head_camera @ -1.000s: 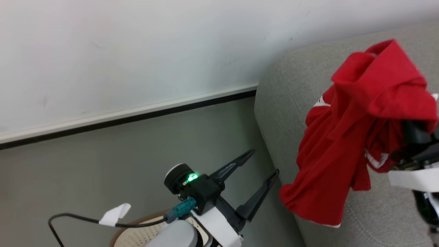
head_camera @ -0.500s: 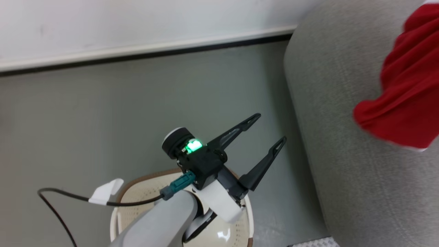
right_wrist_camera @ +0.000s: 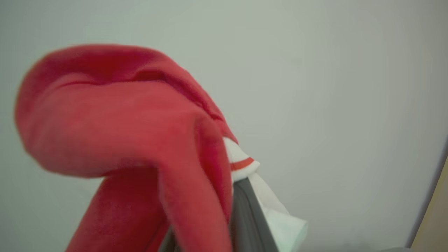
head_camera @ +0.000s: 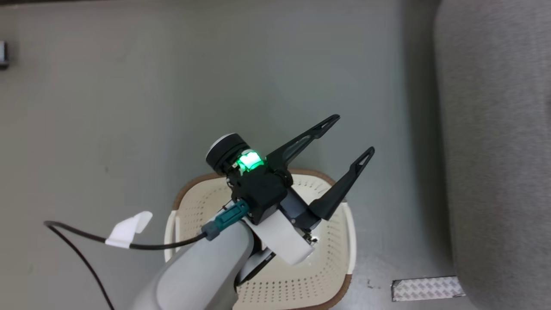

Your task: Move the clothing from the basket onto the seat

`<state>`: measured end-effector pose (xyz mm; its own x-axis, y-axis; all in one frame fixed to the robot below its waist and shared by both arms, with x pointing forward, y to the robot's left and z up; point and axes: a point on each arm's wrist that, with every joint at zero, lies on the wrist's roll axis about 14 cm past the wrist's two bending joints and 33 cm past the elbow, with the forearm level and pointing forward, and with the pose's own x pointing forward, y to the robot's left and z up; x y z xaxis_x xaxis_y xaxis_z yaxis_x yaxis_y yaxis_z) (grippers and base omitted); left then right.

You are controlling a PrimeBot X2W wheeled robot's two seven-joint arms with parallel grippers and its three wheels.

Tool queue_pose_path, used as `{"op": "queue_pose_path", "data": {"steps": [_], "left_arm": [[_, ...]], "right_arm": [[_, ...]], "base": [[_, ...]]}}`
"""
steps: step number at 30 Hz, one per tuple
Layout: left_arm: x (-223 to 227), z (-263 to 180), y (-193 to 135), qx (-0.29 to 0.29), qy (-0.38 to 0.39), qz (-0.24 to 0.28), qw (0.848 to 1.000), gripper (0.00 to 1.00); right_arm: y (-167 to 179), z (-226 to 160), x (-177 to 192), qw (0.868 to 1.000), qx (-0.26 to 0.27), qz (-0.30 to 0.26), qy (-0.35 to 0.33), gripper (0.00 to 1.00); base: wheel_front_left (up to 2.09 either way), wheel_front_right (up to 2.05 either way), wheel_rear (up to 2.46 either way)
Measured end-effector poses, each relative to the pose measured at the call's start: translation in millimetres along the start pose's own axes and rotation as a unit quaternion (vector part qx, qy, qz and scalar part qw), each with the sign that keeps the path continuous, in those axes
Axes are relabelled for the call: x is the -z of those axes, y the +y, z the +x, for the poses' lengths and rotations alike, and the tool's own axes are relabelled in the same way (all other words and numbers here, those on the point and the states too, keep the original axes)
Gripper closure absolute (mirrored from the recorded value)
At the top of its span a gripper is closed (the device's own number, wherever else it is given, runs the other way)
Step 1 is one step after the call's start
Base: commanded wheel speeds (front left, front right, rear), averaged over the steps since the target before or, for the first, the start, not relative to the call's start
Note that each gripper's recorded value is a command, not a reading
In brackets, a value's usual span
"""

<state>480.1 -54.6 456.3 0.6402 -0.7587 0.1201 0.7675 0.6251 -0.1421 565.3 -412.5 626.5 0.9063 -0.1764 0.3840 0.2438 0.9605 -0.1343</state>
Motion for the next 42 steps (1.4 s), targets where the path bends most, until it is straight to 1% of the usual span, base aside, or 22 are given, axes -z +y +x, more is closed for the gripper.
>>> {"op": "queue_pose_path", "data": {"steps": [2,5,9,11,13,17,19,20,21,24,25,26,27,28,29,35,38,42], "left_arm": [[3,-1,5,-0.008,0.002,-0.002,1.0,0.0],[10,-5,14,-0.019,0.008,-0.003,1.0,0.0],[16,-9,21,-0.029,0.015,-0.005,0.999,0.0],[18,-10,22,-0.031,0.016,-0.005,0.999,0.0],[18,-10,23,-0.033,0.017,-0.005,0.999,0.0],[15,-10,24,-0.036,0.015,-0.003,0.999,0.0],[14,-10,24,-0.036,0.013,-0.003,0.999,0.0],[13,-9,24,-0.036,0.012,-0.002,0.999,0.0],[12,-9,24,-0.037,0.011,-0.002,0.999,0.0],[8,-8,22,-0.037,0.008,-0.002,0.999,0.0],[7,-8,22,-0.037,0.007,-0.001,0.999,0.0],[5,-8,21,-0.037,0.006,-0.001,0.999,0.0],[4,-8,21,-0.037,0.005,0.0,0.999,0.0],[2,-8,20,-0.037,0.004,0.002,0.999,0.0],[0,-9,19,-0.038,0.004,0.002,0.999,0.0],[-16,-13,10,-0.038,-0.003,0.008,0.999,0.0],[-28,-17,4,-0.04,-0.009,0.013,0.999,0.0],[-44,-27,-5,-0.049,-0.016,0.02,0.998,0.0]], "right_arm": [[0,2,20,1.0,0.002,-0.003,0.022,1.0],[7,-1,59,0.997,-0.004,-0.01,0.073,1.0],[17,-14,109,0.99,-0.01,-0.008,0.143,1.0],[20,-22,129,0.985,-0.009,-0.004,0.172,1.0],[24,-32,147,0.978,-0.011,-0.002,0.207,1.0],[32,-52,173,0.964,-0.022,-0.002,0.266,1.0],[34,-65,188,0.951,-0.025,-0.001,0.307,1.0],[36,-75,198,0.941,-0.027,0.001,0.337,1.0],[39,-81,204,0.934,-0.032,0.0,0.356,1.0],[40,-85,206,0.928,-0.034,0.002,0.372,1.0],[40,-84,205,0.927,-0.035,0.002,0.373,0.93],[40,-85,205,0.926,-0.035,0.004,0.375,0.78],[40,-87,204,0.925,-0.036,0.004,0.378,0.57],[39,-88,203,0.924,-0.037,0.003,0.38,0.05],[39,-89,201,0.924,-0.037,0.003,0.381,0.0],[38,-92,180,0.925,-0.046,-0.002,0.378,0.0],[37,-92,162,0.929,-0.053,-0.005,0.367,0.0],[34,-89,126,0.94,-0.064,-0.011,0.335,0.0]], "base": [[0.0,0.0,0.0],[0.0,0.0,0.0],[0.0,0.0,0.0],[0.0,0.0,0.0],[0.0,0.0,0.0],[0.0,0.0,0.0],[0.0,0.0,0.0],[0.0,0.0,0.0],[0.0,0.0,0.0],[0.0,0.0,0.0],[0.0,0.0,0.0],[0.0,0.0,0.0],[0.0,0.0,0.0],[0.0,0.0,0.0],[0.0,0.0,0.0],[0.0,0.0,0.0],[0.0,0.0,0.0],[0.0,0.0,0.0]]}}
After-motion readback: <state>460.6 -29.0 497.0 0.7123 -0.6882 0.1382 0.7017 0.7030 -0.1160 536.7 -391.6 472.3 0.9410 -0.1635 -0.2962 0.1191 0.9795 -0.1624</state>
